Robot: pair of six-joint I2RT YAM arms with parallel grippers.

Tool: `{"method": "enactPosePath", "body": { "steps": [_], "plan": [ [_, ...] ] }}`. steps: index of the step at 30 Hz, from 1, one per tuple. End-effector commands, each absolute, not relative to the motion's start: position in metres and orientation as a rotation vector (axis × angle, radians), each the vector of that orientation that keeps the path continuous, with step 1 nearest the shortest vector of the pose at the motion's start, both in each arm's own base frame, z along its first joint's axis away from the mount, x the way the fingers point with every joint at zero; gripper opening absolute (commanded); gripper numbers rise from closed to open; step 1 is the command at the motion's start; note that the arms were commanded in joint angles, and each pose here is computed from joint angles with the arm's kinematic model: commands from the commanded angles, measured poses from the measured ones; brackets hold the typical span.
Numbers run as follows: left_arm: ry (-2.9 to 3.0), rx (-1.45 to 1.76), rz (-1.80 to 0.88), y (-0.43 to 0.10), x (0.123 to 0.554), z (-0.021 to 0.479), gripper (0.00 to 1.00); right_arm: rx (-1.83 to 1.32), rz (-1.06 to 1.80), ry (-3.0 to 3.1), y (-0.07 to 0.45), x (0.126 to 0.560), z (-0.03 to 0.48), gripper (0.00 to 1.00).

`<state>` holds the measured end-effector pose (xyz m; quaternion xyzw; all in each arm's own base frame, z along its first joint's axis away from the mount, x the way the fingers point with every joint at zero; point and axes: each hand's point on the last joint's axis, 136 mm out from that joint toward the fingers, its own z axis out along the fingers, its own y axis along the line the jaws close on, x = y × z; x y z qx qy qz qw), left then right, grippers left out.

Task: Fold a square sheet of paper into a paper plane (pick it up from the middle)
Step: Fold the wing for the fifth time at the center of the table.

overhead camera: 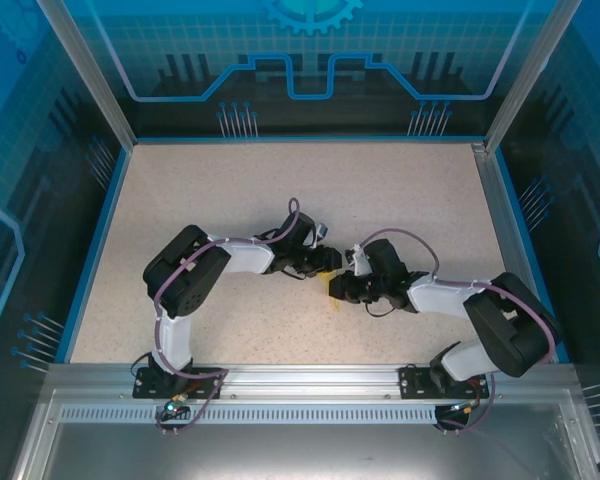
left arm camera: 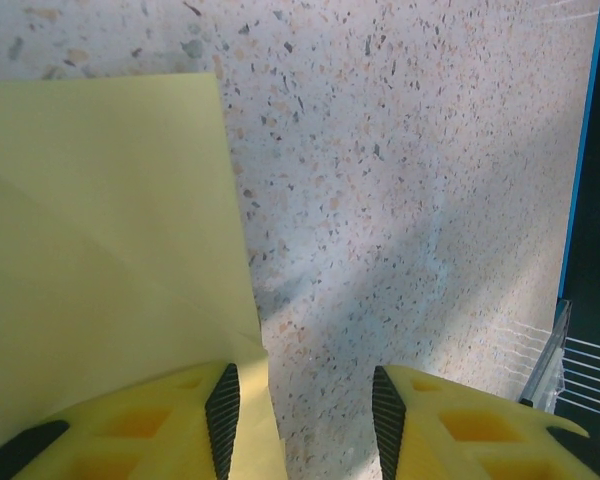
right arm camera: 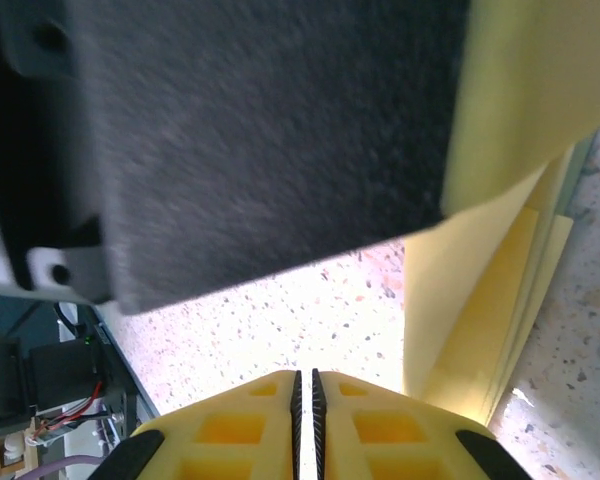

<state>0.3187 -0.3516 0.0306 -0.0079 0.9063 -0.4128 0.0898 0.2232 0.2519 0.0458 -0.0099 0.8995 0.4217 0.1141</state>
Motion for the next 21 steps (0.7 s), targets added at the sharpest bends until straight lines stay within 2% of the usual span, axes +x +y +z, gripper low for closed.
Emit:
{"method": "enactPosePath", "body": {
  "steps": [1,11,21],
  "plan": [
    [2.812,-0.080,-1.158,-0.344,0.306,0.003,0.43,-0.011,1.174,2.688,0.250,0.221,0.032,0.13],
    [2.826,-0.077,-1.148,-0.344,0.305,0.001,0.42,0.016,1.039,2.774,0.233,0.214,0.007,0.13],
    [2.845,-0.088,-1.130,-0.341,0.303,-0.004,0.42,0.097,1.043,2.903,0.224,0.190,-0.018,0.13]
  ]
}}
